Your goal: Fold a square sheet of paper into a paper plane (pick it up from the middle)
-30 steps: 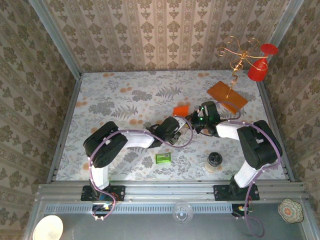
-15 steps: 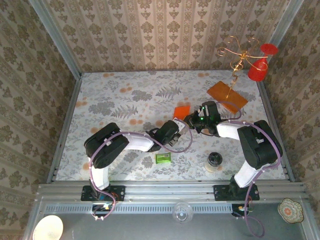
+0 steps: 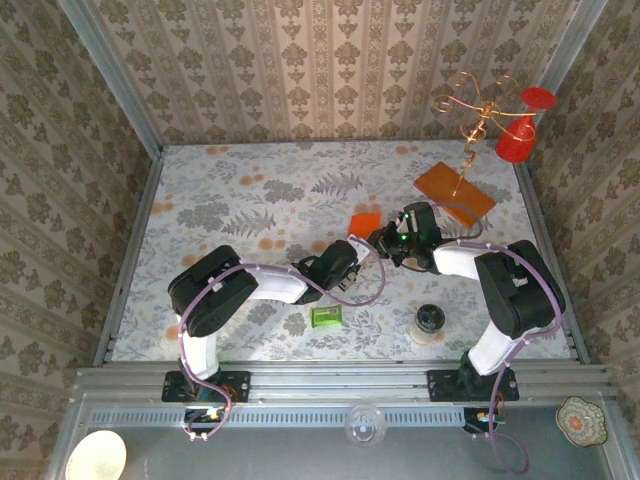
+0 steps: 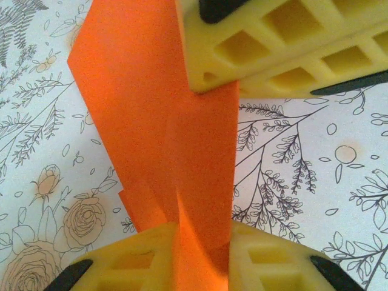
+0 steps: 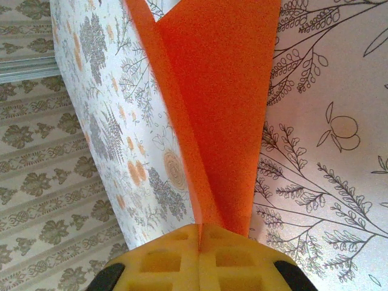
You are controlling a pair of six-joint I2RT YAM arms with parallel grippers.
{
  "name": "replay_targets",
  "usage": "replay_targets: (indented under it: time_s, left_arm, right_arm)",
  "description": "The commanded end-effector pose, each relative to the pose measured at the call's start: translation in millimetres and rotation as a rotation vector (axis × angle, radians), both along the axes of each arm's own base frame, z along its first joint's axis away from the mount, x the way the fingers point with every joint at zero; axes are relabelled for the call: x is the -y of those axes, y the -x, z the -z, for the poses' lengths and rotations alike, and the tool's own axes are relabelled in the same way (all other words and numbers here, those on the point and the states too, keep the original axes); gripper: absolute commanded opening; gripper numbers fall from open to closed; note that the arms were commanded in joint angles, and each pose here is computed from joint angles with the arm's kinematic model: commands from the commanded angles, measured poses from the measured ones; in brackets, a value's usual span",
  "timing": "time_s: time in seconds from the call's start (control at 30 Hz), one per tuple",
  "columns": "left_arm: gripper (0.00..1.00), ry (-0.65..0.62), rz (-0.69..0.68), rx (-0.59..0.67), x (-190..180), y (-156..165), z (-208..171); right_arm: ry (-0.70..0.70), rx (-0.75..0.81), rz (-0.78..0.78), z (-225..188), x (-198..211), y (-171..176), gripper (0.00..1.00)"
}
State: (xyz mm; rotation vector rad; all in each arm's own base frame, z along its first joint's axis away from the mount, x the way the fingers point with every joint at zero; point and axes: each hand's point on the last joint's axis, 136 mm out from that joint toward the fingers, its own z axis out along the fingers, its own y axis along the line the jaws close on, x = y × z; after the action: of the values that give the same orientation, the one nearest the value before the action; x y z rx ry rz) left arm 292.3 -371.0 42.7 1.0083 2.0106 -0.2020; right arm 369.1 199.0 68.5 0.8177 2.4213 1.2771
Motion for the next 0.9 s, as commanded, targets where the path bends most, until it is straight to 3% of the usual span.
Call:
replay_targets:
  time_s: [0.0,0.17,0.5,0.7,0.87]
  left_arm:
    - [0.23,0.017,0.023,0.018,6.0,2.0,-6.8]
    - [0.19,0.017,0.03,0.01,6.3,3.7,-5.1]
    - [0.14,0.025,0.047,-0.043,4.8,10.3,3.8]
    - [0.1,0.055,0.054,-0.107,3.0,14.2,8.3]
    - [0.05,0.129,0.052,-0.258,0.6,13.9,9.6]
  right_arm:
    - [-0.015,-0.025,-0.007,2.8,0.7,5.4,0.1]
    - [-0.012,-0.031,-0.011,4.7,0.4,6.8,0.16]
    - [0.074,-0.02,0.018,4.3,23.5,7.3,0.58]
    - [0.152,0.008,0.062,-2.9,50.9,3.9,0.63]
    - [0.221,0.03,0.074,-5.2,68.6,4.8,0.64]
